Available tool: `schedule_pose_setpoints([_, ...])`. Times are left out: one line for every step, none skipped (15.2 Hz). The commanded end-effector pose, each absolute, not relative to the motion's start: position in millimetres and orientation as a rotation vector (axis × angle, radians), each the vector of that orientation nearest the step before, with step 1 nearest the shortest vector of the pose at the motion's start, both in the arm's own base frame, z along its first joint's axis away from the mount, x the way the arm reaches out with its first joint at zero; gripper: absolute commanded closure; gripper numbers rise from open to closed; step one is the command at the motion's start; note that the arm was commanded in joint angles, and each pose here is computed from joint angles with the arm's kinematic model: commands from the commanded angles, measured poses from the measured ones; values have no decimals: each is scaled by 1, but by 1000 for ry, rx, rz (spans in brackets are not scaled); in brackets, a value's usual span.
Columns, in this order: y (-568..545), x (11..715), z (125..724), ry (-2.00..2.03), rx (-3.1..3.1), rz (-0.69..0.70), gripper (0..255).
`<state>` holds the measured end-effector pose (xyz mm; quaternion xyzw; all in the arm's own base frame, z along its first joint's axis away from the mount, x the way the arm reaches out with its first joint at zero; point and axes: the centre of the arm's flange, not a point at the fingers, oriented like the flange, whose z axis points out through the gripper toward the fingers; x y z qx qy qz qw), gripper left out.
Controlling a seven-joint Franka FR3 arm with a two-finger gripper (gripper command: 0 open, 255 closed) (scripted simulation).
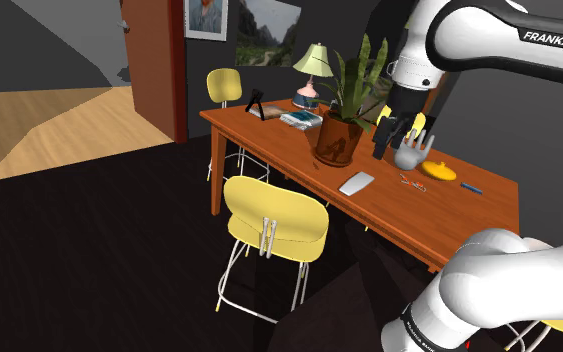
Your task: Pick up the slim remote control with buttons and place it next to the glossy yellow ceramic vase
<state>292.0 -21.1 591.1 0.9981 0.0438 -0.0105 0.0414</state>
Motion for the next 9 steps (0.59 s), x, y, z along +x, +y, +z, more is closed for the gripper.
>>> schedule_pose_setpoints([-21, 292, 591, 134, 3056, -32, 0])
schedule_pose_setpoints([-25, 302, 583, 54, 3060, -31, 0])
schedule_pose_setpoints([-29, 312, 575, -26, 3063, -29, 0])
schedule_pose_setpoints([-34, 322, 567, -106, 3064, -27, 0])
schedule_pose_setpoints([-39, 332, 560, -186, 3063, -26, 0])
schedule_pose_setpoints([-45, 341, 552, -266, 3060, -24, 0])
schedule_pose_setpoints([-51, 350, 544, -346, 3054, -23, 0])
schedule_pose_setpoints([-58, 359, 536, -426, 3047, -21, 0])
schedule_pose_setpoints([-65, 367, 528, -506, 3037, -19, 0])
